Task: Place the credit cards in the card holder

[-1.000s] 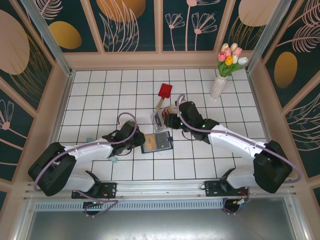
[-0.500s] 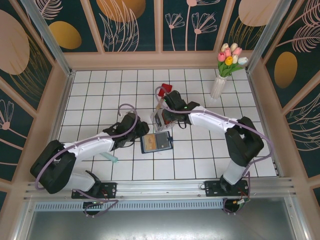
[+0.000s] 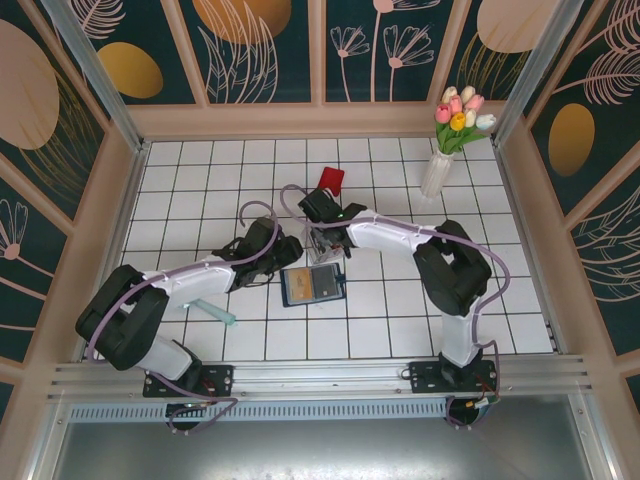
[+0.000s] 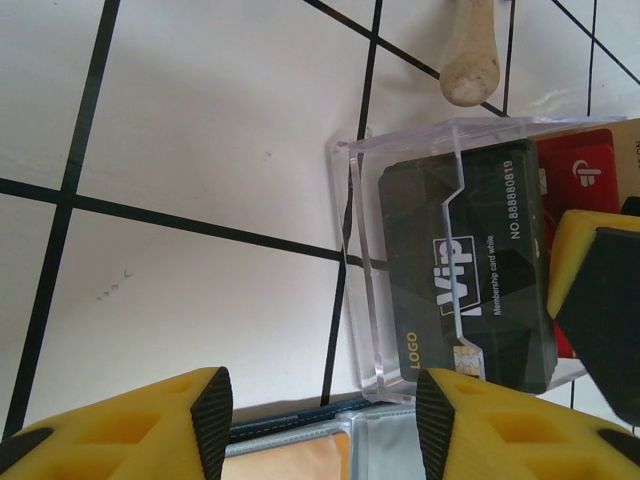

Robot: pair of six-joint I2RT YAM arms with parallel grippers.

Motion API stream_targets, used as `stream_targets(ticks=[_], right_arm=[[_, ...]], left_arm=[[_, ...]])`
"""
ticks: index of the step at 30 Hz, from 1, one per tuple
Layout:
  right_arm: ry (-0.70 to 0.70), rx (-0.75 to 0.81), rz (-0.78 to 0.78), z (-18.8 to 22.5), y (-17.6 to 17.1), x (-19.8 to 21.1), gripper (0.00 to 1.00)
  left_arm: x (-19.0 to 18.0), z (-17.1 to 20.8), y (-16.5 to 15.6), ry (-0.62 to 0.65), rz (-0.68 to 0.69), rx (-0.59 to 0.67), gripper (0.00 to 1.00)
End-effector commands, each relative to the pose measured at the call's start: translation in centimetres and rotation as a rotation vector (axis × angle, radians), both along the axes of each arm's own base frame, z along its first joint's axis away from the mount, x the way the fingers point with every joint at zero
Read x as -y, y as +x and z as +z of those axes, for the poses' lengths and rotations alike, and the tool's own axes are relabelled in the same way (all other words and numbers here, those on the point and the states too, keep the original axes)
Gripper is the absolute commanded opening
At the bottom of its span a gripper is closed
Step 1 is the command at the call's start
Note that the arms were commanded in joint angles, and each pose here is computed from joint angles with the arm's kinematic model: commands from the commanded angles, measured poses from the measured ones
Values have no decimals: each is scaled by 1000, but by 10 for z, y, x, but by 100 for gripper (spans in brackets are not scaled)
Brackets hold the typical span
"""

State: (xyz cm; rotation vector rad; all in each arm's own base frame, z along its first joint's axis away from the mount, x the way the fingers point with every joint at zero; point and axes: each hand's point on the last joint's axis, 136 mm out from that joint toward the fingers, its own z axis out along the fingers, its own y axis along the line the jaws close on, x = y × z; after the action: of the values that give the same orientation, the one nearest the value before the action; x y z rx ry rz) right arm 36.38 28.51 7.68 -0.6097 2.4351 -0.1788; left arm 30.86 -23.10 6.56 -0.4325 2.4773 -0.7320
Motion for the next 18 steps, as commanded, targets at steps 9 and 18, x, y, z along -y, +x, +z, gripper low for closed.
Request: stream_targets(ticks=[9,18], right_arm=[[-125,69,1,14,2,7,32],[-126,73,6,18,0,10,22]], left_arm=[[4,6,6,-29,6,18,54],[4,5,6,-32,4,13,54]])
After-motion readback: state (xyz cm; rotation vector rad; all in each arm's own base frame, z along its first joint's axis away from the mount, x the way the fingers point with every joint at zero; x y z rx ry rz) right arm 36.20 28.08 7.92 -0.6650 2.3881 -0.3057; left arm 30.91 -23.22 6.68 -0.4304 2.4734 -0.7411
